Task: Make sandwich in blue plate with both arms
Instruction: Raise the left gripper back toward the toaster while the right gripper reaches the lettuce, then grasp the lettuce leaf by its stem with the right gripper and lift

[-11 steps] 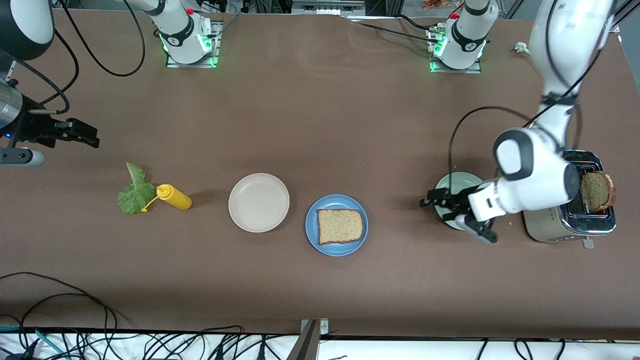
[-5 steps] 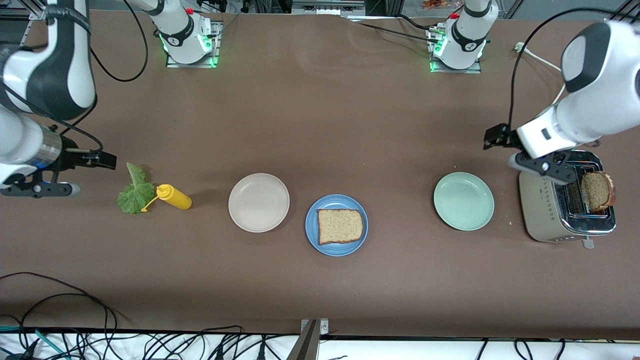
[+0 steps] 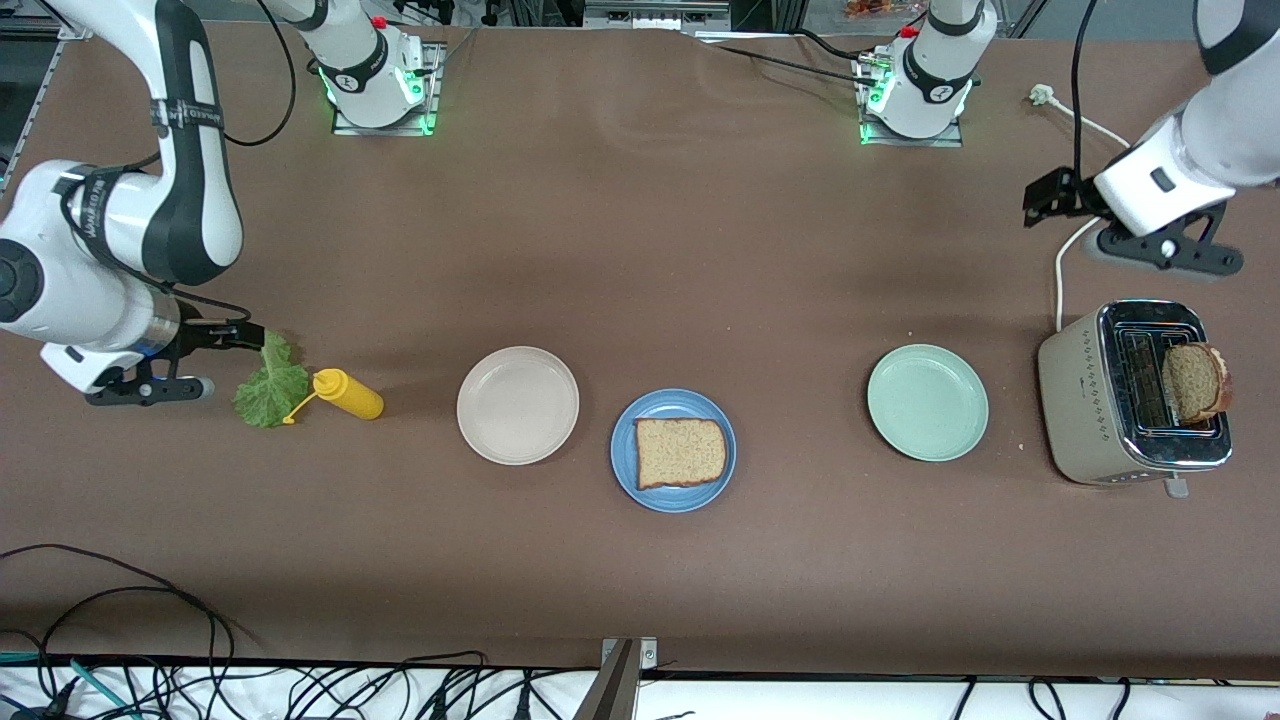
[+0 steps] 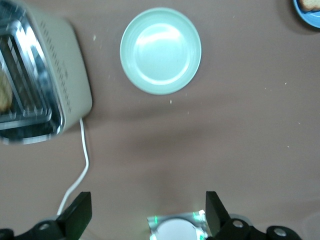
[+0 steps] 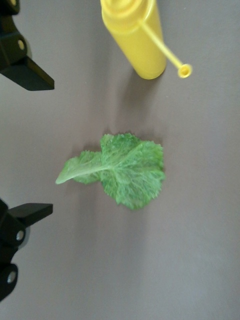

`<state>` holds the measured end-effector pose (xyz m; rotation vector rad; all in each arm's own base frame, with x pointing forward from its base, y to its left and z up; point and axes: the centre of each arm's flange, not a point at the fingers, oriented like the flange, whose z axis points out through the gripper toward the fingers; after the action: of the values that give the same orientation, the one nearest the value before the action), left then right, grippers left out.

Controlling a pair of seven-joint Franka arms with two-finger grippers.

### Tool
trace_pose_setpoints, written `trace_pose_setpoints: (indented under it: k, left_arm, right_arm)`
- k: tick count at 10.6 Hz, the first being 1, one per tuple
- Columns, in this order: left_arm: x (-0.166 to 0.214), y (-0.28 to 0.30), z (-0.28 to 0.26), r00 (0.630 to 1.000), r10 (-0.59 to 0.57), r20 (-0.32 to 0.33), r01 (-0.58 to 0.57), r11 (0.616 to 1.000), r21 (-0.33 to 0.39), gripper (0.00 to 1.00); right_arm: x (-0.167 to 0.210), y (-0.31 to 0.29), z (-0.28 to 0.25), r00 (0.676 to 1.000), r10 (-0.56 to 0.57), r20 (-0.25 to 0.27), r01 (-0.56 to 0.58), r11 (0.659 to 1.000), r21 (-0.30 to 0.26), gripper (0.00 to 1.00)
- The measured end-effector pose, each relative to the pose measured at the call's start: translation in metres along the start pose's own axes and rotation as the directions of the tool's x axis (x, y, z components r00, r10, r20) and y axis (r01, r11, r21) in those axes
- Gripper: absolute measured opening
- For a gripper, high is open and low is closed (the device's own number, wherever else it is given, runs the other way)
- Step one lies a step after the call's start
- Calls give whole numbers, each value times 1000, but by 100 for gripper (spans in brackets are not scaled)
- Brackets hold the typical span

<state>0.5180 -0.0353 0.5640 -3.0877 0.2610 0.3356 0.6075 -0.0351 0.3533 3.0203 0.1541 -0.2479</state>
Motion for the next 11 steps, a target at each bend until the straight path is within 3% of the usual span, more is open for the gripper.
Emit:
trace_pose_setpoints:
  k: [3, 5, 8, 11]
  left_arm:
    - [-20, 0, -33, 996, -86, -5, 86, 996, 1, 100]
    - [-16, -9, -35, 995, -103, -7, 103, 995, -4, 100]
    - [-7, -10, -28, 995, -102, 7, 102, 995, -6, 100]
    - [-9, -11, -42, 994, -109, -23, 109, 994, -6, 100]
  right_arm:
    - [-13, 8, 67, 996, -88, 2, 88, 994, 71, 100]
    - [-14, 22, 92, 988, -156, 10, 155, 986, 69, 100]
    - [-14, 48, 134, 977, -212, -29, 214, 967, 137, 100]
    - [-12, 47, 161, 973, -231, -21, 232, 962, 141, 97]
